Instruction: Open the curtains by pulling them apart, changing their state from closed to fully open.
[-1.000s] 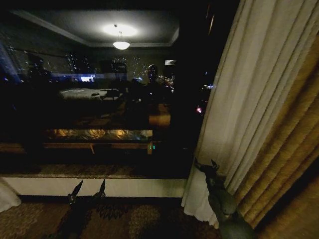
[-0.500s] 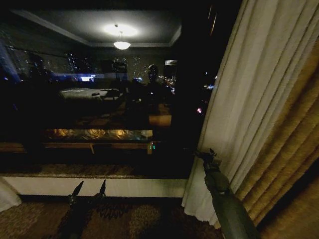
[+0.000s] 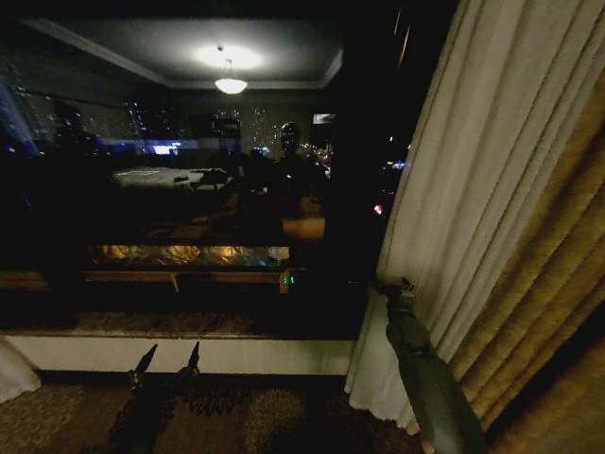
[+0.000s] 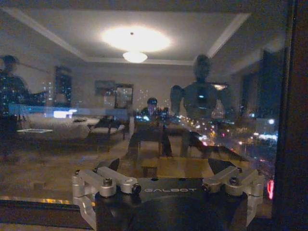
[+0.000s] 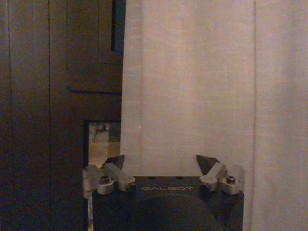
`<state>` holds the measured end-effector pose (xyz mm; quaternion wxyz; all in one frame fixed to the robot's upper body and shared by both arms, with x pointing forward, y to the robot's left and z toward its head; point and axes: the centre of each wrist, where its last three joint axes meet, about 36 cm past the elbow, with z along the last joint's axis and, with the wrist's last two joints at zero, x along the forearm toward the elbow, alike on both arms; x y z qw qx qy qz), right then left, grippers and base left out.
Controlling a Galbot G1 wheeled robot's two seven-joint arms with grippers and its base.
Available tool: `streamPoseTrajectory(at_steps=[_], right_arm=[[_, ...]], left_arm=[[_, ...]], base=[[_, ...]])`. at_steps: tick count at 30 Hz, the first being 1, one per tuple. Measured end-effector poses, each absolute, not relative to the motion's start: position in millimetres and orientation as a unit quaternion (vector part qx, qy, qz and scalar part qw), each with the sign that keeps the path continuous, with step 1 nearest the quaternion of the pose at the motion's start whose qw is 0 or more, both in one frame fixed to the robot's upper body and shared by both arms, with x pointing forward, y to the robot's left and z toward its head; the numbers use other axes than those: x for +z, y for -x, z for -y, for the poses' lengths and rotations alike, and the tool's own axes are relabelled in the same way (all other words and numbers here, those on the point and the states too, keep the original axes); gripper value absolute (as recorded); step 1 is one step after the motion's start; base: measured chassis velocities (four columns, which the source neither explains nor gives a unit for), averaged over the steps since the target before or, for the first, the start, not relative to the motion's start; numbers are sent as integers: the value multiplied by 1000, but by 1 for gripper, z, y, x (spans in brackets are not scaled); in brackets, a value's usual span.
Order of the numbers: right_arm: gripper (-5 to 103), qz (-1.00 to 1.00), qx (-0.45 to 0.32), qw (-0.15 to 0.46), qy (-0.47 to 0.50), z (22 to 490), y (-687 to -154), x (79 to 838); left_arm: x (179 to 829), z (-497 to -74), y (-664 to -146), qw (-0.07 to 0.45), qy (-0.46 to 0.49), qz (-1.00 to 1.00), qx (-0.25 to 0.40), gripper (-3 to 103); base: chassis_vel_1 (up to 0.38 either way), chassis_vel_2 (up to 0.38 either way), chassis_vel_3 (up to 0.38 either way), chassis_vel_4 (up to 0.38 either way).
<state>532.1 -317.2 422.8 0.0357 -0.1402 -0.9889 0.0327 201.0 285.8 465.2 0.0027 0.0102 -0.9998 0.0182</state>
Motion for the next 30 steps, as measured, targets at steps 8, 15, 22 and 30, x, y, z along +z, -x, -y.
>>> streamPoseTrajectory(at_steps=[8,15,22,30], right_arm=[[60,990,32,29,133,314,-527,426],[33,991,31,27,129,312,-527,427],[6,991,30,27,127,311,-526,428],[0,991,30,27,126,311,-525,427]], left_arm=[[465,-286,-201,2,-10,1000,18,100],[465,-286,-201,1,-10,1000,18,100],[465,-286,-201,-1,-10,1000,18,100],[464,-286,-202,-1,-11,1000,19,100]], base=[[0,0,0,0],[0,0,0,0],[0,0,0,0],[0,0,0,0]])
